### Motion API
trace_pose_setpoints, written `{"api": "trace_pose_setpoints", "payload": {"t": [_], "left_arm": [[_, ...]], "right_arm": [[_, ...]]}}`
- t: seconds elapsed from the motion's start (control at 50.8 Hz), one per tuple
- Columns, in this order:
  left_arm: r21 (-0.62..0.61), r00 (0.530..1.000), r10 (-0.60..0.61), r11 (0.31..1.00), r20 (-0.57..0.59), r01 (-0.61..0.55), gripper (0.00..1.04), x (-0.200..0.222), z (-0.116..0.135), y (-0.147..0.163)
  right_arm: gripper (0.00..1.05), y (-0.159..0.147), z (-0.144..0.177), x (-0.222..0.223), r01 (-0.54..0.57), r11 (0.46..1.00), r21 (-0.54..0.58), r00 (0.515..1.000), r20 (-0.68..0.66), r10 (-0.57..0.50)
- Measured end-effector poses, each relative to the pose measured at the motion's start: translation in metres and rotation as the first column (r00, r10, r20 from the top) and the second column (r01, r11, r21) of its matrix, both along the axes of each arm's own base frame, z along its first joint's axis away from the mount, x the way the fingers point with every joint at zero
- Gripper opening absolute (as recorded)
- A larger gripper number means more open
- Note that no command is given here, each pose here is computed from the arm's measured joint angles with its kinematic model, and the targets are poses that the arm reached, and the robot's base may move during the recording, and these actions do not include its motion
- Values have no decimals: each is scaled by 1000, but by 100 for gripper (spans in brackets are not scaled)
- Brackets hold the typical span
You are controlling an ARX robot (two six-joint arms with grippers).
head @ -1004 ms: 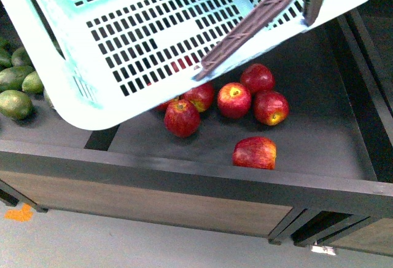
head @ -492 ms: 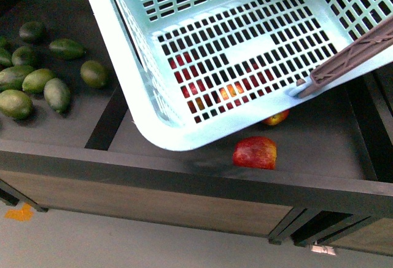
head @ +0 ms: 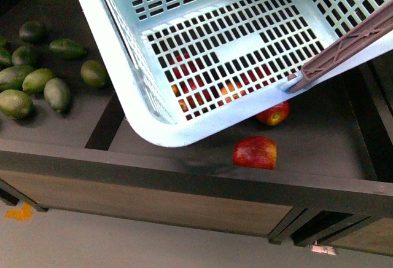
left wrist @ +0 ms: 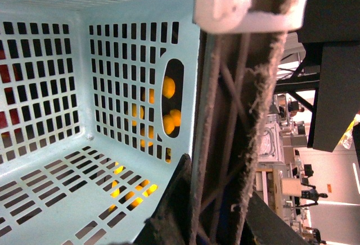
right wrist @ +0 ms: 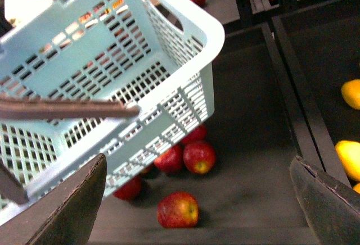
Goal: Pick lemon and mango into basket
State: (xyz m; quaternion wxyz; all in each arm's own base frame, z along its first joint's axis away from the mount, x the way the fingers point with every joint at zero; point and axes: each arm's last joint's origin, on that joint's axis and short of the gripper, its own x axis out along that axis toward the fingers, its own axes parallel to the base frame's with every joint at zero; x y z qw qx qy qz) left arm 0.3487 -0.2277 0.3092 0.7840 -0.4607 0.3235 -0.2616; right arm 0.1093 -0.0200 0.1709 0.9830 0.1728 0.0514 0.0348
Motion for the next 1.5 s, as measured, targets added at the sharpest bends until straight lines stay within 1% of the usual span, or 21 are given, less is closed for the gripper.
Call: {"api": "trace_pose_setpoints", "payload": {"t": [0.059, 0.079, 0.138, 0.217, 0.335, 0.413, 0.571, 0.728, 0.827, 1.004, 1.181, 1.496], "left_arm": [[-1, 1000, -1, 1000, -1, 1, 7, 0, 0, 0], [0, 1000, -1, 1000, 0, 1, 7, 0, 0, 0], [0, 1000, 0, 1000, 0, 0, 7, 0, 0, 0], [1, 1000, 6, 1000, 1, -6, 7, 0, 0, 0], [3, 1000, 8, 1000, 2, -8, 7, 0, 0, 0], [2, 1000, 7, 1000, 2, -7, 7, 0, 0, 0], [2, 1000, 4, 1000, 1, -4, 7, 0, 0, 0], [2, 1000, 4, 1000, 1, -4, 7, 0, 0, 0], [2, 1000, 4, 1000, 2, -4, 7, 0, 0, 0], [2, 1000, 4, 1000, 1, -4, 7, 0, 0, 0], [1, 1000, 2, 1000, 1, -2, 7, 0, 0, 0], [1, 1000, 2, 1000, 1, -2, 7, 0, 0, 0]], "right_arm": [[96, -13, 11, 7, 34, 999, 37, 999, 35, -35], [96, -20, 17, 12, 67, 997, 42, 996, 49, -69], [96, -40, 27, 27, 153, 988, 35, 985, 75, -155], [96, -62, 27, 56, 205, 979, 7, 977, 62, -205], [96, -87, 7, 96, 255, 965, -58, 967, -16, -256], [96, -103, -14, 122, 280, 956, -84, 952, -103, -288], [96, -132, -60, 169, 316, 942, -116, 904, -264, -336], [96, -158, -89, 213, 351, 928, -126, 865, -337, -373], [96, -176, -103, 243, 368, 913, -176, 844, -348, -408], [96, -188, -122, 261, 365, 909, -202, 823, -387, -417], [96, -204, -140, 270, 390, 897, -208, 791, -423, -442], [96, -233, -156, 284, 425, 886, -185, 767, -446, -461]]}}
